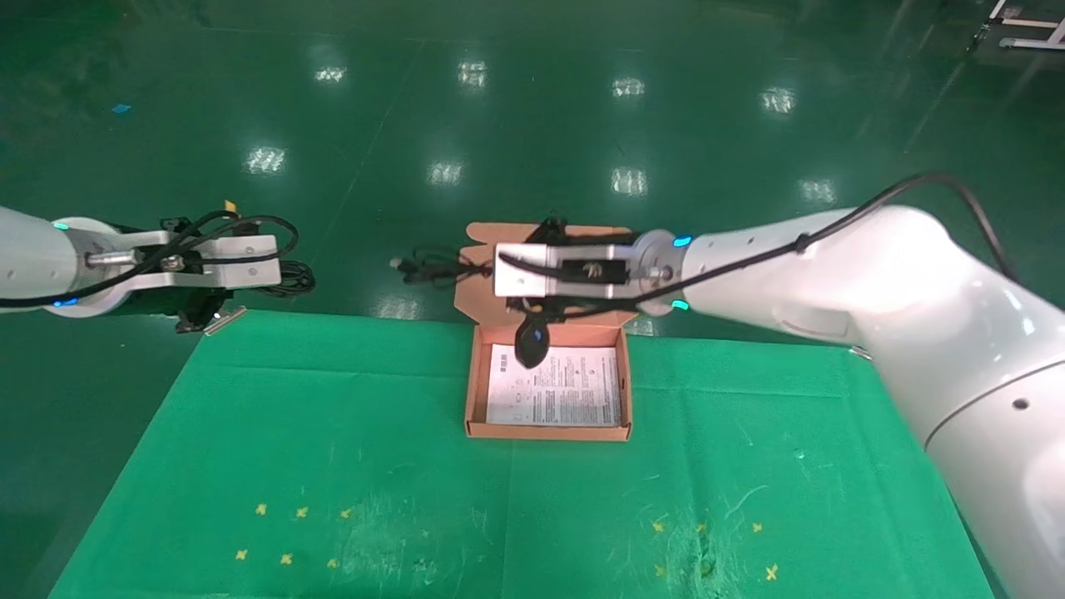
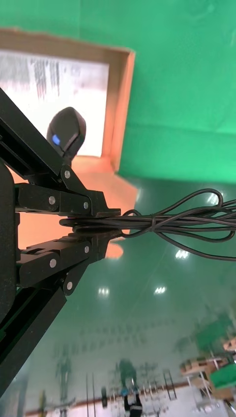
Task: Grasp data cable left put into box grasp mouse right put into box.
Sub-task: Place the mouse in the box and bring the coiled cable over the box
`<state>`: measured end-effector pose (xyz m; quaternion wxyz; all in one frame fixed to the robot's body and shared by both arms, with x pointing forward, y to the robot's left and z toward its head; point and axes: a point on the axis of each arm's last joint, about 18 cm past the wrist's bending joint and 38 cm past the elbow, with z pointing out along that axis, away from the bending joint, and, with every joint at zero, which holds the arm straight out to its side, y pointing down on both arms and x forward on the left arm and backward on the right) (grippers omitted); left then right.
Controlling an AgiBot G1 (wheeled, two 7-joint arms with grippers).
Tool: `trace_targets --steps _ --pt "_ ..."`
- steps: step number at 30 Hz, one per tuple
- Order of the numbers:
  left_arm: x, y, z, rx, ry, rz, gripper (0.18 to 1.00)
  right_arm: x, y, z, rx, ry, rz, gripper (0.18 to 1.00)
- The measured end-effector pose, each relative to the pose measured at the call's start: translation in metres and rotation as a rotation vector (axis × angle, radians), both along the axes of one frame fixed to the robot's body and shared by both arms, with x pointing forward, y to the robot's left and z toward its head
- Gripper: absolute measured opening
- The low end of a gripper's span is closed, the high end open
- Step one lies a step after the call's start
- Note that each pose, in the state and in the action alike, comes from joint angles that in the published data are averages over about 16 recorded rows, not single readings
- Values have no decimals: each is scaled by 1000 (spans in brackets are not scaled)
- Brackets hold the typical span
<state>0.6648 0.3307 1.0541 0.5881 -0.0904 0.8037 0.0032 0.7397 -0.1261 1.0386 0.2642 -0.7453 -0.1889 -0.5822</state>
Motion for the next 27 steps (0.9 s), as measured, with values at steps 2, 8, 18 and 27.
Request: trace_targets --steps 2,8,18,27 --pt "-2 1 -1 1 3 6 269 0 4 -8 2 15 2 222" --pt "-4 1 -1 0 3 11 269 1 15 -29 32 63 3 222" --pt "-4 1 -2 0 3 11 269 11 9 -57 147 173 -66 222" --pt "-4 1 -2 1 3 11 269 25 -17 -78 233 263 -173 222"
